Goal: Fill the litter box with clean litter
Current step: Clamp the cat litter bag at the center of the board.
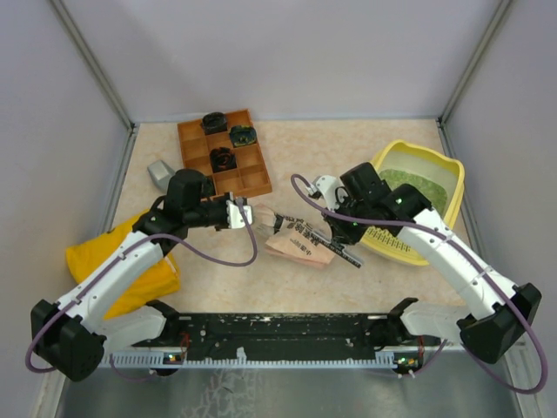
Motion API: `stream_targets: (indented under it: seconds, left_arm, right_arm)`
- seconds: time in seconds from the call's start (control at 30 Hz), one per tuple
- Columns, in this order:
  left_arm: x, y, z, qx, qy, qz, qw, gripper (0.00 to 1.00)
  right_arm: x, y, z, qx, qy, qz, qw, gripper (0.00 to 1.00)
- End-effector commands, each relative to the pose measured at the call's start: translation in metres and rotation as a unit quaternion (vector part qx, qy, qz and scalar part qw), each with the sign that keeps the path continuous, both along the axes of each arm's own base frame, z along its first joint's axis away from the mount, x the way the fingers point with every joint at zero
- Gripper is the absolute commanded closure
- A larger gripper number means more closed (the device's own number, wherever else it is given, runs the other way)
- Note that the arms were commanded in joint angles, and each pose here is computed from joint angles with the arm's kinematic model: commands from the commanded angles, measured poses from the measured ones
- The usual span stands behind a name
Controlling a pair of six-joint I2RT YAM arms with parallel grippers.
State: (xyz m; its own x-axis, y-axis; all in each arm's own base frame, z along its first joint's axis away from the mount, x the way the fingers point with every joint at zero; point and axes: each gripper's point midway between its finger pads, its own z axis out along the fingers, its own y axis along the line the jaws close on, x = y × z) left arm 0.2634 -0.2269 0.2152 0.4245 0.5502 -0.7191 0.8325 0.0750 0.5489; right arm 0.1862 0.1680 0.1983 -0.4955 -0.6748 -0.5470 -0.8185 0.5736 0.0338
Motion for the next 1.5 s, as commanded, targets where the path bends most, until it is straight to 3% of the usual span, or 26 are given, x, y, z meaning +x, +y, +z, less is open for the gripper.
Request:
stream_targets:
  seconds: [0.0, 0.73, 1.03, 1.27, 1.47]
  left_arm:
    - [0.004, -0.013, 0.067, -0.058, -0.104, -0.029, 0.992, 1.00]
    - [-0.009, -0.017, 0.061, -0.070, -0.098, -0.060, 0.991, 1.00]
    - [-0.010, -0.019, 0.061, -0.069, -0.105, -0.071, 0.990, 1.00]
    - [0.006, -0.006, 0.050, -0.045, -0.103, -0.016, 0.994, 0.97]
    - [-0.006, -0.006, 0.039, -0.038, -0.061, -0.028, 0.997, 1.00]
  right_arm:
    - [0.009, 0.018, 0.009, 0.037, -0.008, 0.015, 0.999, 1.00]
    - [0.034, 0.054, 0.002, 0.098, -0.039, 0.052, 0.993, 1.00]
    - [0.025, 0.067, -0.003, 0.151, -0.047, 0.111, 0.981, 1.00]
    - [0.031, 0.051, -0.013, 0.131, -0.072, 0.063, 0.987, 1.00]
    - [0.037, 0.053, -0.010, 0.166, -0.130, 0.055, 0.976, 1.00]
